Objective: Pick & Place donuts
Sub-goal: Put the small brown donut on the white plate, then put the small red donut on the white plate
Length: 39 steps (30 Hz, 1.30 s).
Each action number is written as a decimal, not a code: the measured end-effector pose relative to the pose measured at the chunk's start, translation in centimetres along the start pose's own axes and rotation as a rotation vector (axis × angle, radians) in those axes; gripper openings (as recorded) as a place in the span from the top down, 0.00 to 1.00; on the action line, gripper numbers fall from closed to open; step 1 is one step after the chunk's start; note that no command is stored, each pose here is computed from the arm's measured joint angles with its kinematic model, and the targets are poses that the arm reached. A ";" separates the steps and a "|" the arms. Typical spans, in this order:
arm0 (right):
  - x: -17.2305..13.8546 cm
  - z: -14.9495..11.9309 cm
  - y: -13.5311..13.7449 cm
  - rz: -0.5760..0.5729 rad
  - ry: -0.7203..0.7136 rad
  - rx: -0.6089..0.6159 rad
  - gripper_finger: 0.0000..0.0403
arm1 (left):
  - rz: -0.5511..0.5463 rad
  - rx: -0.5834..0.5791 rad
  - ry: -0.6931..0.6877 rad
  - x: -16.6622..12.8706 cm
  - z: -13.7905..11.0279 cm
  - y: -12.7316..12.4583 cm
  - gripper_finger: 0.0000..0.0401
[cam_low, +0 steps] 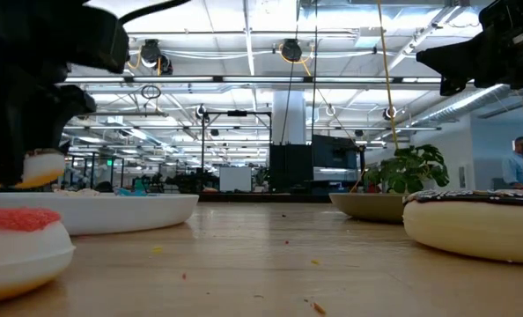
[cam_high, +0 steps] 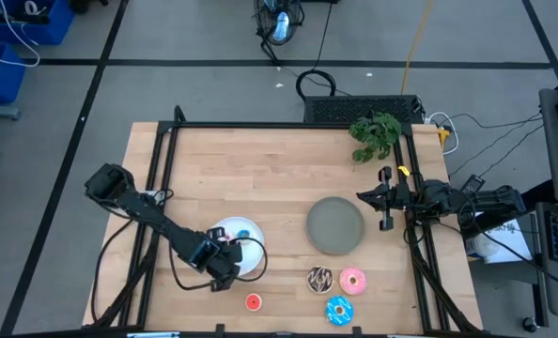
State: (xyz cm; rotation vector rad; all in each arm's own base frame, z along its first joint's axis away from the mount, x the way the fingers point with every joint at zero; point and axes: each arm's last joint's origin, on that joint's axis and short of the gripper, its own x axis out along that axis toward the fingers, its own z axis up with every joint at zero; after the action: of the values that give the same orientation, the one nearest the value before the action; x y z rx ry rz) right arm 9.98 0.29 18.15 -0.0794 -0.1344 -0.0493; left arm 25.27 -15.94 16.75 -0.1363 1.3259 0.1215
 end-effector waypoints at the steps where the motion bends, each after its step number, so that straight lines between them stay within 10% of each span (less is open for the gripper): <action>1: 0.0 0.0 0.0 -0.001 0.000 0.000 1.00 | 0.009 -0.001 0.003 0.2 -0.2 0.1 0.58; 30: 0.0 0.0 0.0 -0.001 0.000 0.000 1.00 | 0.049 0.018 -0.013 1.4 -0.2 0.2 0.32; 39: 0.0 0.0 0.0 0.000 0.000 0.000 1.00 | 0.046 0.068 -0.027 -2.4 2.3 -0.6 0.32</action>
State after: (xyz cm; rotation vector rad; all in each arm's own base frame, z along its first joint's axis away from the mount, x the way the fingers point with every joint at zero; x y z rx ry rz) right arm 9.98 0.29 18.15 -0.0798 -0.1344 -0.0496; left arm 26.99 -16.21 19.59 -0.0466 1.3052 0.1170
